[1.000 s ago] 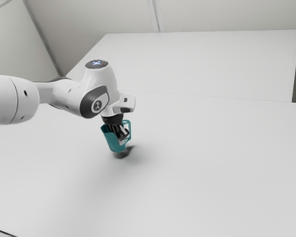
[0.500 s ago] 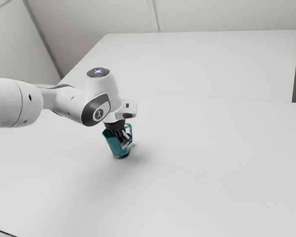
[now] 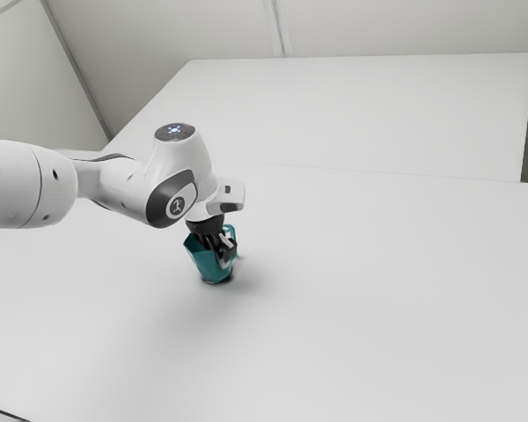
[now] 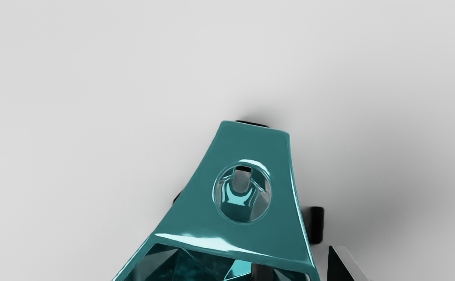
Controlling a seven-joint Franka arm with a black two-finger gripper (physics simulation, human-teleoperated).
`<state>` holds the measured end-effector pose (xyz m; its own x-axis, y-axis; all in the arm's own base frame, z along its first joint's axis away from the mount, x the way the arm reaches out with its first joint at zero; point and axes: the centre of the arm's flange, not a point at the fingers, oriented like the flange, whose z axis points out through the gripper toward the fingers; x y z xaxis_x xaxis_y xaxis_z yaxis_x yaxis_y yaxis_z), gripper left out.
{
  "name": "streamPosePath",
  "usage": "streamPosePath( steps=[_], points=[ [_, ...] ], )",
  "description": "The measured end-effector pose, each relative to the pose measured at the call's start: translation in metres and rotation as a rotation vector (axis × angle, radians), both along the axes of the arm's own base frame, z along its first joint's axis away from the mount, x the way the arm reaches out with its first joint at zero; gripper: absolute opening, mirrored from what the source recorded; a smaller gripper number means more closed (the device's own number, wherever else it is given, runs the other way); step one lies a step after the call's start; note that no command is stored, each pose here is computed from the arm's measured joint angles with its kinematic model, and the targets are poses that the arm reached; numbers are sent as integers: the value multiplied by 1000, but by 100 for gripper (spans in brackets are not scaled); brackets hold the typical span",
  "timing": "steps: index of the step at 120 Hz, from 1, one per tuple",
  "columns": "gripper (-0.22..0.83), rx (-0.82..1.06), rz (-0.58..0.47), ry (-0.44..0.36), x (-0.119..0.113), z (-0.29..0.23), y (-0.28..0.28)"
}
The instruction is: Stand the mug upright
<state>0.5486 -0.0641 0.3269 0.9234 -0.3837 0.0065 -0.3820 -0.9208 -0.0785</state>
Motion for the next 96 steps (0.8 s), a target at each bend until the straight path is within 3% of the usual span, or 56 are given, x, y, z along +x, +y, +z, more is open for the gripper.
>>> streamPosePath(
  steps=[40,63,96],
  points=[
    [32,-2,5,-4,0,2,1],
    [37,-2,3,-27,-4,19,0],
    [40,-7,-4,-138,-28,94,-6]
  ],
)
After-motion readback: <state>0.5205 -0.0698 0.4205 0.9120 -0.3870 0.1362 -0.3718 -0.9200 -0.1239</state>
